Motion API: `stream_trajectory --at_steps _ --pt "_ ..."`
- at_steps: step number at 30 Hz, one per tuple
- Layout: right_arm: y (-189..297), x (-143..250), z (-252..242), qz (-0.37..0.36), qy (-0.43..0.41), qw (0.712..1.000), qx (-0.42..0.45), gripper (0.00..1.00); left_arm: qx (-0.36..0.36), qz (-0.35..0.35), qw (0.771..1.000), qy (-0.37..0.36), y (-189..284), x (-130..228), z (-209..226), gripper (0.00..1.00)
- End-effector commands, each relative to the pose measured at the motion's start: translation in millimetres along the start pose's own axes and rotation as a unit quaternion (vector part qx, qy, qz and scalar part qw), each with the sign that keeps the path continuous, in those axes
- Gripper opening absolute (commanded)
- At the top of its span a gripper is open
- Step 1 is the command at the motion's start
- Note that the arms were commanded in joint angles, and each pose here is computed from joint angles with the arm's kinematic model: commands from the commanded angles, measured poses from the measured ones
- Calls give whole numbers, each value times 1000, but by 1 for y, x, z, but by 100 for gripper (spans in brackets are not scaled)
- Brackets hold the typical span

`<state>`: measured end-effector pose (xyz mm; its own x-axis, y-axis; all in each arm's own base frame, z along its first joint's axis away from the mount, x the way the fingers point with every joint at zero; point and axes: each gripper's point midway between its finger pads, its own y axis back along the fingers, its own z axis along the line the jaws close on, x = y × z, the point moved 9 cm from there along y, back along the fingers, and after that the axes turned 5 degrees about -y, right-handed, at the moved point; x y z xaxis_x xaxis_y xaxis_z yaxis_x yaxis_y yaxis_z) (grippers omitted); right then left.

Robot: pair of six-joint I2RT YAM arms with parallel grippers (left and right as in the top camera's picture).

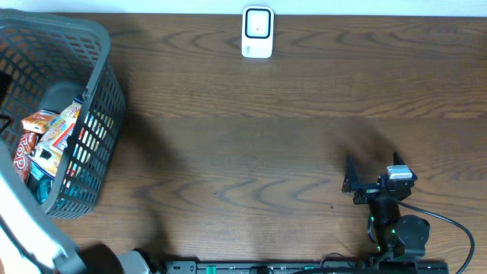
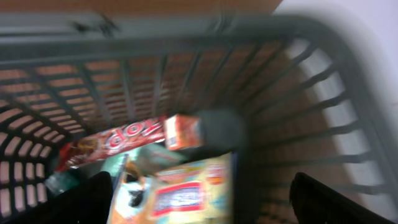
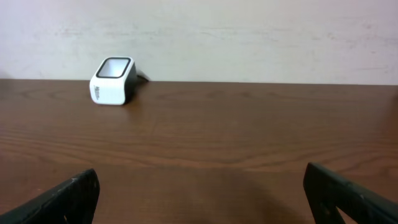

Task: Scan the item barcode
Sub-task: 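Grasp the orange-and-white wet wipes pack with the left gripper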

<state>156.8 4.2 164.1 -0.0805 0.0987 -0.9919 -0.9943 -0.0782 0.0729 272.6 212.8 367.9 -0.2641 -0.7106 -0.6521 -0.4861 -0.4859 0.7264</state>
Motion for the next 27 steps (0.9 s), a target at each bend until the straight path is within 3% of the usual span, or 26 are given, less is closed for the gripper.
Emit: stream_trajectory --at_steps 1,6,13,16,19,20,21,23,27 --pt "0 0 0 0 8 1000 0 99 44 124 976 -174 -68 27 -9 91" --pt "0 0 0 0 8 1000 0 99 38 240 940 -241 -133 62 -2 91" --pt "0 0 0 0 8 1000 0 99 7 294 923 -248 -188 87 7 100" --pt "0 0 0 0 8 1000 0 99 3 319 915 -247 -201 98 11 98" --pt "0 0 0 0 8 1000 0 99 -2 385 891 -239 -211 121 19 100" --pt "0 0 0 0 8 1000 0 99 8 398 887 -233 -212 126 18 97" --pt "0 0 0 0 8 1000 0 99 47 430 876 -212 -211 136 14 83" --pt "0 0 0 0 8 1000 0 99 86 451 863 -209 -208 142 10 68" --pt "0 0 0 0 8 1000 0 99 115 488 839 -212 -196 151 6 57"
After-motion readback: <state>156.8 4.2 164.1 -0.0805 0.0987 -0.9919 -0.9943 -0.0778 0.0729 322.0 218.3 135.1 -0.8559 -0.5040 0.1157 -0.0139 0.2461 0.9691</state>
